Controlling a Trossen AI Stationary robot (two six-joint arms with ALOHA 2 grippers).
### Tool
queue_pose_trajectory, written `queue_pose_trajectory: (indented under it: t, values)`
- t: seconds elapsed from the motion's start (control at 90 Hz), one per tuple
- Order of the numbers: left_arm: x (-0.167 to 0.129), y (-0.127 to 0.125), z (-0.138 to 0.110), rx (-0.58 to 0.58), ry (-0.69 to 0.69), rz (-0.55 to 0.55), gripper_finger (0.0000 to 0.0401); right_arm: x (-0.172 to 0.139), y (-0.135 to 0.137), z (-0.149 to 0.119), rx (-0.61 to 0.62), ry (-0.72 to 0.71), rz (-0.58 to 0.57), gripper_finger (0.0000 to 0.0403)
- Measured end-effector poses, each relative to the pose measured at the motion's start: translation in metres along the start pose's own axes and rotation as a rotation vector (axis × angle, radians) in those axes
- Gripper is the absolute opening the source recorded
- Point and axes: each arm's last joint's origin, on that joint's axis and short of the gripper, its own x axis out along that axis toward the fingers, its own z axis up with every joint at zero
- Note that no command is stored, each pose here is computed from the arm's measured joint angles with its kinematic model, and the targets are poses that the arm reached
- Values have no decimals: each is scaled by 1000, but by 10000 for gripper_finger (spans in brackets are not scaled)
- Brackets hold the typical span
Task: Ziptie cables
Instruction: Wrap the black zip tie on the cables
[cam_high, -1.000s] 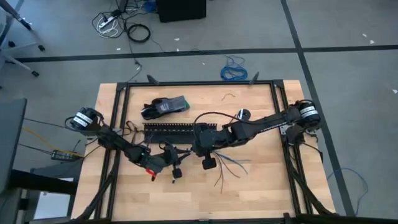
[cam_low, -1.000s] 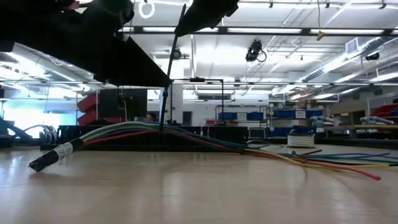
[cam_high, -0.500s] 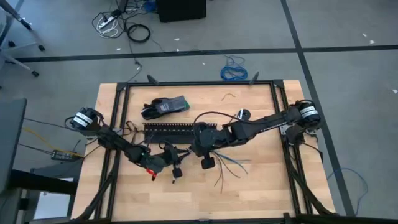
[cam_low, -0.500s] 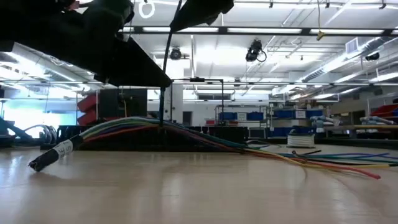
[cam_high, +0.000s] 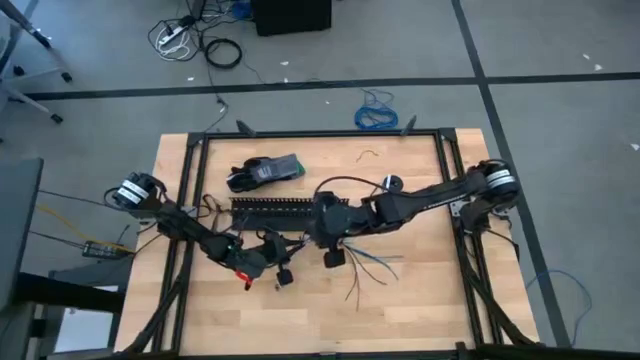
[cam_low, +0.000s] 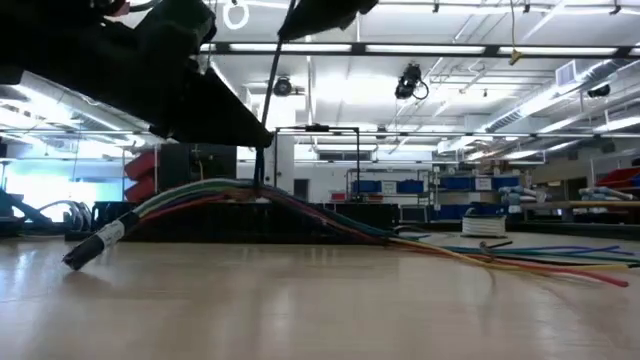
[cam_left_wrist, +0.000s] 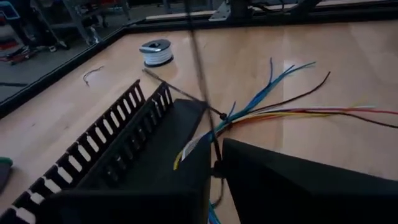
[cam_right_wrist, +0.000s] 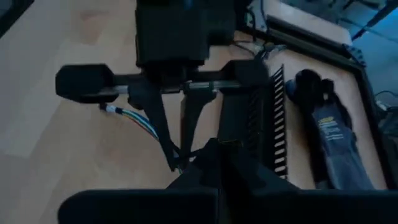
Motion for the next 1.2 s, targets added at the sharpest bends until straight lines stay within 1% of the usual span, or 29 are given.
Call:
queue_pose_trajectory:
  t: [0.178,0.3,0.633,1.0,1.2]
  values:
    - [0,0,0,-1,0,0,35,-13,-5,6,-7,-32,-10,0]
    - [0,0,0,0,0,0,35,-20,-8,8,-11,-42,-44,0]
    - [0,0,0,-1,0,0,35,-38,-16,14,-27,-79,-81,0]
    - [0,0,0,-8,3,-9,35,-38,-29,13,-17,-70,-146,0]
    - [0,0,0,-9,3,-9,35,-45,-35,15,-2,-77,-232,0]
